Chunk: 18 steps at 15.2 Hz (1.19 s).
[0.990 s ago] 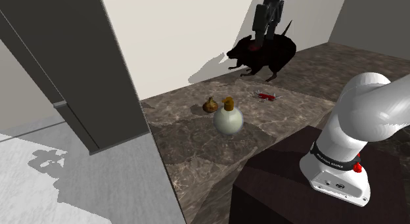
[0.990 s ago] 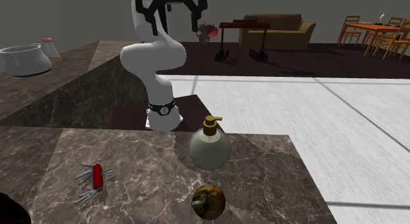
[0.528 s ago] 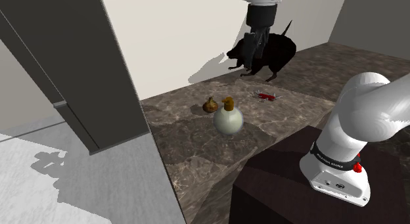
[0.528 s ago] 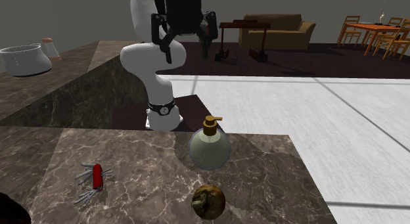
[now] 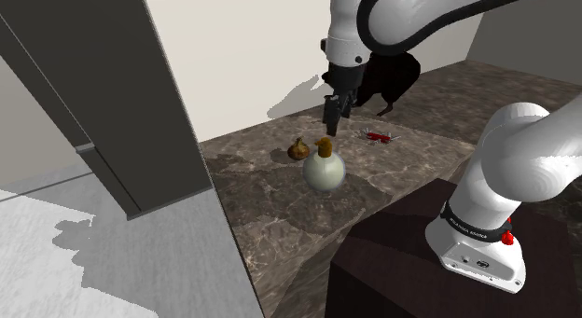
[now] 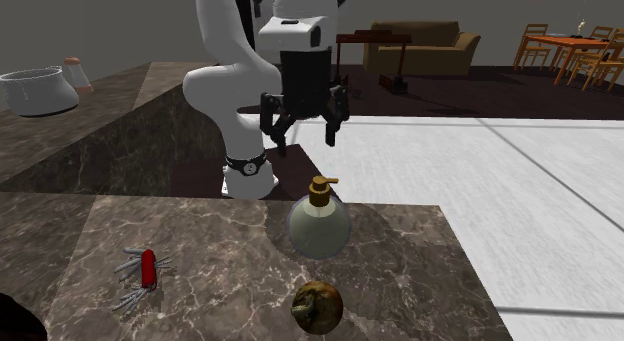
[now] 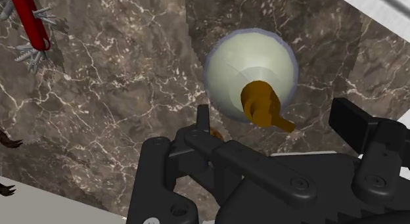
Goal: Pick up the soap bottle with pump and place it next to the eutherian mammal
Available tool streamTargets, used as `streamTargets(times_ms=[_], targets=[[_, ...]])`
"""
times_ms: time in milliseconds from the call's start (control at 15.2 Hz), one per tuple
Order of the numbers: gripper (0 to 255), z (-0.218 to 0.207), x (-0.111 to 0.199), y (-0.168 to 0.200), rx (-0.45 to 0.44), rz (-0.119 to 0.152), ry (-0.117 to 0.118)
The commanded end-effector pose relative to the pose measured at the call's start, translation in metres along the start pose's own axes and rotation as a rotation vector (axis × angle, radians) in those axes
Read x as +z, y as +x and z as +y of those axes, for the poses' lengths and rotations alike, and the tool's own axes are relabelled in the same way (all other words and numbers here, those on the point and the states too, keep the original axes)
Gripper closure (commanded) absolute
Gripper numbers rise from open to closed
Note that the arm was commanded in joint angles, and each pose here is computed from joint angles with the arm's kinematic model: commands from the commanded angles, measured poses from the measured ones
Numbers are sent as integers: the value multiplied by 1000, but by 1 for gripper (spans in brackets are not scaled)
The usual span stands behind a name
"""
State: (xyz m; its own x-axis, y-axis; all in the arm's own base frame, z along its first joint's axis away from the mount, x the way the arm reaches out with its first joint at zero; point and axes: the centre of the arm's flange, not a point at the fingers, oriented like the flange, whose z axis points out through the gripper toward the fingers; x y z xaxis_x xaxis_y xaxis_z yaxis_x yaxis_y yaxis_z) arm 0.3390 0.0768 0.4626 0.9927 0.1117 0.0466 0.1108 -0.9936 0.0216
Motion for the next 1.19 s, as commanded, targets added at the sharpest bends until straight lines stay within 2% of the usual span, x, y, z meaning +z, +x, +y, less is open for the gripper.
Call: streamTargets(times_ms=[0,594,1122], targets=[[0,-8,25,6,-15,8,-7],[0,-12,82,11,-25,11,-12],[0,-12,81,11,-25,11,-12]])
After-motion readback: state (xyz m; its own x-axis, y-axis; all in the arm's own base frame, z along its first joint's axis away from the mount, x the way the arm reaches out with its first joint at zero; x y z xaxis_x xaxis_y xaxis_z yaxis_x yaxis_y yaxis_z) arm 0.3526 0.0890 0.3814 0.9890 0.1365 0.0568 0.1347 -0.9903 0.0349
